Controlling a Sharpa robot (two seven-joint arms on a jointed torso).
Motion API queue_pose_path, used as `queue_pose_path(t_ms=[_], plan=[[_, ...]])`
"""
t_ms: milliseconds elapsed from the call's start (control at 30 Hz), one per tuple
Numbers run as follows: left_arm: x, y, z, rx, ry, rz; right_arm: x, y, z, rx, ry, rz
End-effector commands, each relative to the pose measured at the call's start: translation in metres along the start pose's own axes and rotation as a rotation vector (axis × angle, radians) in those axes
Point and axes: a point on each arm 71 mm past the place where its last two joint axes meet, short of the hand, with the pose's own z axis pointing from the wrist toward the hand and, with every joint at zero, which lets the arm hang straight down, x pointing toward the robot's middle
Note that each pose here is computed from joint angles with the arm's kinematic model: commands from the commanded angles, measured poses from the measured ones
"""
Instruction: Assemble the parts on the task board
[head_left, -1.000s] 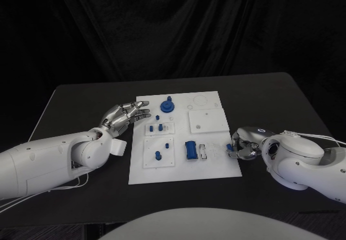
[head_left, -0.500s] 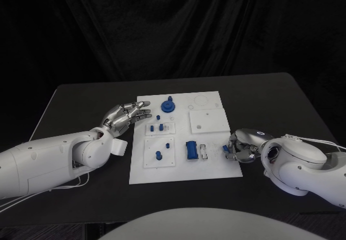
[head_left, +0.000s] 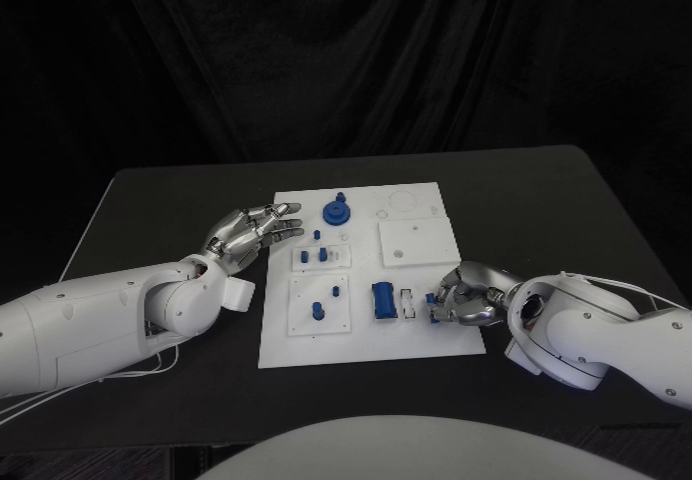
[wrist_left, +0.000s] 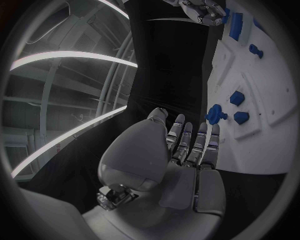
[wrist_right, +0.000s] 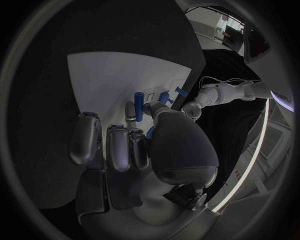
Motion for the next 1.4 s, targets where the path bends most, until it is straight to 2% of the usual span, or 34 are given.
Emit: queue_pose_path(t_ms=[33, 433, 933, 1200, 1400], plan=[[0.0024, 0.0004, 0.0002, 0.005, 0.014, -0.011, 0.001, 0.003, 0.004, -0.018, 0.015, 0.086], [0.0018, 0.0003, -0.0003, 0.003, 0.013, -0.01, 0.002, 0.009, 0.014, -0.039, 0.01, 0.094], [0.0014, 0.0009, 0.0001, 0.0, 0.014, -0.011, 0.003, 0.014, 0.02, -0.042, 0.004, 0.069], [0.0023, 0.0019, 0.0006, -0.002, 0.018, -0.014, 0.006, 0.014, 0.022, -0.014, 0.043, 0.038], [0.0023, 0.0024, 0.0007, -0.003, 0.019, -0.014, 0.007, 0.013, 0.023, -0.003, 0.05, 0.031]])
